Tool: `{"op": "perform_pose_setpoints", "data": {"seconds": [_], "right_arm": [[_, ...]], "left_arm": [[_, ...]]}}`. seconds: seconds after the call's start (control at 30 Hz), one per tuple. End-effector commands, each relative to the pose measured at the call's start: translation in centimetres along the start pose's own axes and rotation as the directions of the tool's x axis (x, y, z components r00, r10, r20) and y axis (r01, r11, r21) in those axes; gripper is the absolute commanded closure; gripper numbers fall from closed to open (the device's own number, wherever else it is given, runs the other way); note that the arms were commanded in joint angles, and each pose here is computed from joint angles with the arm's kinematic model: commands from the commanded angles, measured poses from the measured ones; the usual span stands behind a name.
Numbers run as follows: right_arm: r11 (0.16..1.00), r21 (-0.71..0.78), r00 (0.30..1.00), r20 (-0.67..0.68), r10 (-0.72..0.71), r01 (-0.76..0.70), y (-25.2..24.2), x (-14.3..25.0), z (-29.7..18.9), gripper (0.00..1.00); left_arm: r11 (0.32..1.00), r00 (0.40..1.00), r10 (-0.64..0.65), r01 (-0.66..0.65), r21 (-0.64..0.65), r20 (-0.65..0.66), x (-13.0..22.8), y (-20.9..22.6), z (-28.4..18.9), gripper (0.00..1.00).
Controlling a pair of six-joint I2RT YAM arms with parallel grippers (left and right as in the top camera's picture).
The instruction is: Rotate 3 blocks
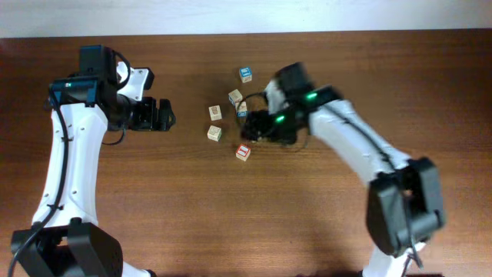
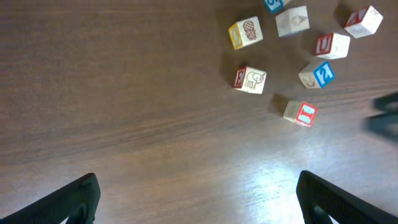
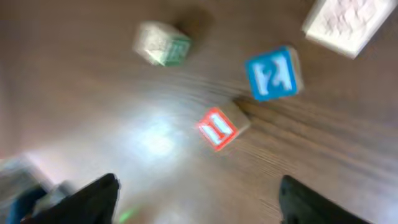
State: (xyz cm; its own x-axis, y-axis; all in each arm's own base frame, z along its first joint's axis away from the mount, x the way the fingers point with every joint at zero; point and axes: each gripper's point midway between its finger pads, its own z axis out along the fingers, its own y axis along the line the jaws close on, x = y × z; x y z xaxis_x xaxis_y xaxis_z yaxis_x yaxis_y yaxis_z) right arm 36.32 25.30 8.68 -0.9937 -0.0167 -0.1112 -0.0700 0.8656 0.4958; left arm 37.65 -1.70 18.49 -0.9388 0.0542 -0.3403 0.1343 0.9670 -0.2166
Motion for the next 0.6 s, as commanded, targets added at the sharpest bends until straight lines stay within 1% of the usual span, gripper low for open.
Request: {"op": "perform_pose_setpoints", "data": {"seconds": [0.0,0.03,0.07,0.1,0.13,0.2,0.3,0.4,0.43,0.57], "right_arm": [[0.949,0.234,0.972,0.151,0.181,-0.213,-2.4,-1.0,2.6,0.26],[0.941,0.251,0.968,0.164,0.19,-0.228,-2.3,-0.9,3.5,0.31],[0.928,0.279,0.963,0.184,0.199,-0.246,-2.5,-0.7,4.2,0.34],[0.922,0.295,0.96,0.196,0.199,-0.251,-2.6,-0.6,4.8,0.36],[0.924,0.296,0.961,0.208,0.185,-0.242,-2.4,-0.8,5.4,0.39],[0.934,0.275,0.96,0.225,0.168,-0.228,-1.4,-1.1,6.4,0.41],[0.935,0.284,0.96,0.241,0.143,-0.21,-0.8,-1.0,6.9,0.42],[0.932,0.307,0.966,0.225,0.127,-0.194,-0.6,0.0,7.2,0.5],[0.927,0.322,0.969,0.214,0.126,-0.192,-0.8,0.4,7.2,0.55],[0.91,0.367,0.972,0.199,0.126,-0.194,-1.7,1.1,7.0,0.68]], "left_arm": [[0.924,0.964,-0.261,0.266,-0.273,0.056,0.1,5.4,-1.1,0.01],[0.881,0.938,-0.334,0.345,-0.324,0.089,0.3,6.8,-1.6,0.01],[0.858,0.919,-0.379,0.394,-0.33,0.11,0.5,7.6,-1.8,0.01],[0.849,0.911,-0.395,0.411,-0.332,0.118,0.5,8.0,-2.0,0.01],[0.842,0.906,-0.406,0.423,-0.334,0.123,0.6,8.5,-2.1,0.01],[0.837,0.902,-0.414,0.431,-0.336,0.126,0.7,8.8,-2.2,0.01],[0.838,0.902,-0.413,0.431,-0.336,0.125,0.7,8.8,-2.2,0.01],[0.838,0.902,-0.413,0.43,-0.337,0.125,0.7,8.8,-2.2,0.01],[0.838,0.902,-0.413,0.43,-0.337,0.125,0.7,8.8,-2.2,0.01],[0.838,0.902,-0.414,0.43,-0.337,0.124,0.8,8.8,-2.2,0.01]]}}
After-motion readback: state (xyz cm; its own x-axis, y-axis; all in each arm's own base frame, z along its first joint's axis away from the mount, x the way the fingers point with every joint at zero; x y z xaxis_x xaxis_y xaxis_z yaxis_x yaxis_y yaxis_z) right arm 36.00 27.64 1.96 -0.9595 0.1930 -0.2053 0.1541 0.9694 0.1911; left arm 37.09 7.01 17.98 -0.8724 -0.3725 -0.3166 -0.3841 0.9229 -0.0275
